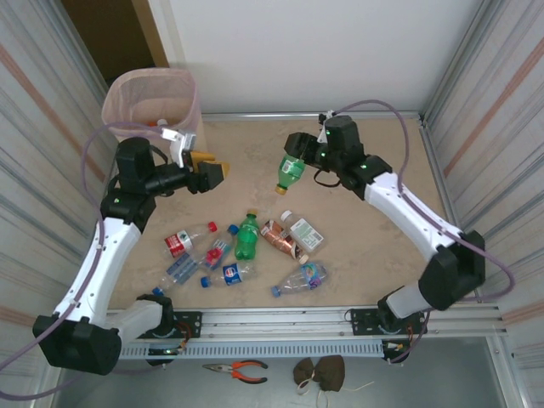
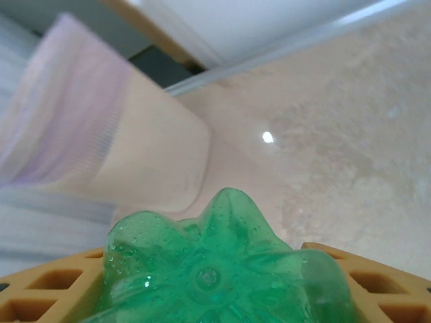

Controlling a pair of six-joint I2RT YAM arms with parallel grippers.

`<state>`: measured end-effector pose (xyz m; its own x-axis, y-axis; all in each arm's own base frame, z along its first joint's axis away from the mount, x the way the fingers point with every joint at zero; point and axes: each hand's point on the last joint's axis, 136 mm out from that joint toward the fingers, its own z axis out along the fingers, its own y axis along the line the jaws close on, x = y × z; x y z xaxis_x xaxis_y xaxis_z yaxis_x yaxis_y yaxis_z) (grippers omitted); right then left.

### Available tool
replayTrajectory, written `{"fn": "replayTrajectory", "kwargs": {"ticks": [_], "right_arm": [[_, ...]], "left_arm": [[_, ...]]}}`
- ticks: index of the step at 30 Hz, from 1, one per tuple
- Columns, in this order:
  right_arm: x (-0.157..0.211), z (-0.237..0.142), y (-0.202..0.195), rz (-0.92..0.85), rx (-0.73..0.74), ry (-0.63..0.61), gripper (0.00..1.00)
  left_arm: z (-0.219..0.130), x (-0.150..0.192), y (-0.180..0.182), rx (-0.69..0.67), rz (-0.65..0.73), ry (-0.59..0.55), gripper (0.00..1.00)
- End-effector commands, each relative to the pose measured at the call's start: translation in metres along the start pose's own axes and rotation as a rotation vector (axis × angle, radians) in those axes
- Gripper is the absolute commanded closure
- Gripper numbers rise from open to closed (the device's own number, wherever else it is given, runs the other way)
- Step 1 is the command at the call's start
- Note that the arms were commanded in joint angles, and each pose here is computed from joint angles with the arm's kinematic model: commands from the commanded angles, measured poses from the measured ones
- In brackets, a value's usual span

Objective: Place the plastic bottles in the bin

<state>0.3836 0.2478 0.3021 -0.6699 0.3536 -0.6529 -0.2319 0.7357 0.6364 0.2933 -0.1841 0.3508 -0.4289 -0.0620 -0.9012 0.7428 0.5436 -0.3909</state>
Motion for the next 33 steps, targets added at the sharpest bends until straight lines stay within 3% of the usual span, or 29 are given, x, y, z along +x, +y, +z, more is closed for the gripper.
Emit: {"fn": "replayTrajectory", "kwargs": {"ticks": [1,7,17,25,33], "right_arm": [[-0.005,-0.036,0.037,-0.264,-0.168,-0.029,0.46],[-0.002,-0.095,0.086,-0.497,-0.401,-0.081,0.5],[0.011,-0.169,0.14,-0.738,-0.656,-0.198,0.53],[0.017,-0.193,0.157,-0.809,-0.705,-0.232,0.54],[0.011,-0.208,0.162,-0.811,-0.69,-0.283,0.55]], "left_arm": [[0.002,-0.025,-0.04,0.145,0.12,-0.09,0.24],[0.016,-0.03,-0.089,0.302,0.257,-0.113,0.17],[0.039,-0.026,-0.158,0.525,0.392,-0.095,0.13],[0.063,-0.015,-0.194,0.601,0.452,-0.028,0.13],[0.071,-0.006,-0.21,0.64,0.496,-0.044,0.19]]}}
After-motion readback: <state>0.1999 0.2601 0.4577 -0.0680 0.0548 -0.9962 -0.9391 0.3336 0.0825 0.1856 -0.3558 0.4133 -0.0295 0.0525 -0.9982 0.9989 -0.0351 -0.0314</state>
